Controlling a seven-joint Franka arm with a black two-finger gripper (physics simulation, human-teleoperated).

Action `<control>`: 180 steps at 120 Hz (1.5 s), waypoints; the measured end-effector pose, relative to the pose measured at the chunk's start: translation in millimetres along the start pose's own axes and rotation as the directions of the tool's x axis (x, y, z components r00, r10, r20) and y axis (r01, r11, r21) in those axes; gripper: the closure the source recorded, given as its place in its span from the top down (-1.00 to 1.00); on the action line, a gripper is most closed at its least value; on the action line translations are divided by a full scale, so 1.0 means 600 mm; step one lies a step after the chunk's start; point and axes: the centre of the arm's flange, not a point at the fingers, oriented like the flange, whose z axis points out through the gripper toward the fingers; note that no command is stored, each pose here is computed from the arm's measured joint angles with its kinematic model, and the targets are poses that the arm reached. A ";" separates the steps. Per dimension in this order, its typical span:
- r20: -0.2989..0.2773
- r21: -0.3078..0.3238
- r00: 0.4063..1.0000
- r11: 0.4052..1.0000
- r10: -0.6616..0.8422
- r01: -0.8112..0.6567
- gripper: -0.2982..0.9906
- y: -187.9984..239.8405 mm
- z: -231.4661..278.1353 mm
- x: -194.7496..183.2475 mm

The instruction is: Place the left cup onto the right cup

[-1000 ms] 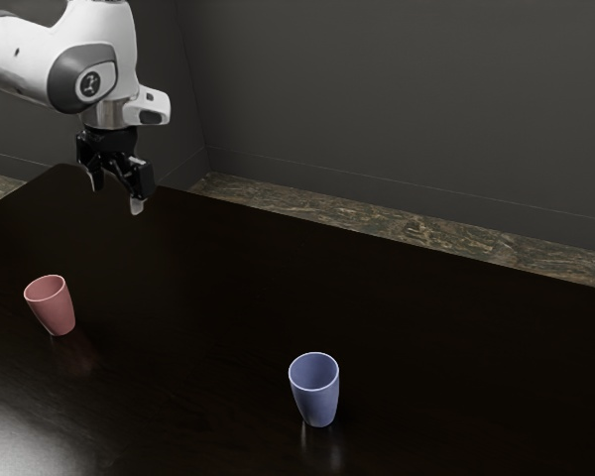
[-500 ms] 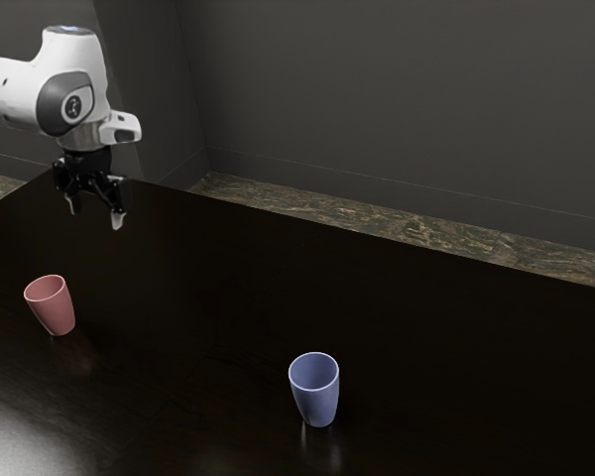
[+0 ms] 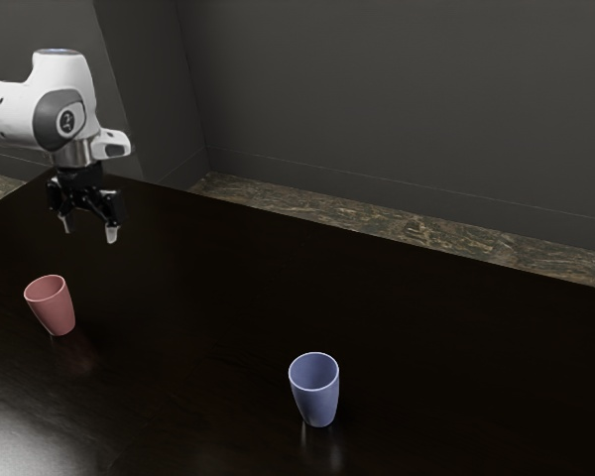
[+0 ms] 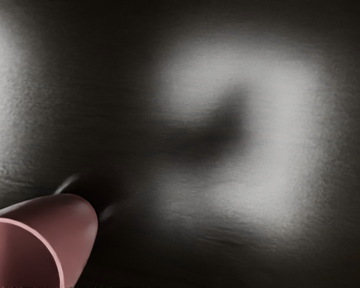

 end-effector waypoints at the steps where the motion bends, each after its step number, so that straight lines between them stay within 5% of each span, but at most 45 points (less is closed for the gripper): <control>1: 0.001 -0.001 1.000 1.000 -0.002 0.002 0.54 -0.002 0.002 0.000; 68: 0.033 -0.059 0.998 0.997 -0.054 0.056 0.54 -0.116 0.116 0.014; 116: -0.008 -0.056 1.000 0.998 0.026 -0.026 0.54 -0.135 0.140 0.025; 180: 0.017 -0.076 0.997 0.995 0.070 -0.069 0.54 -0.127 0.153 -0.034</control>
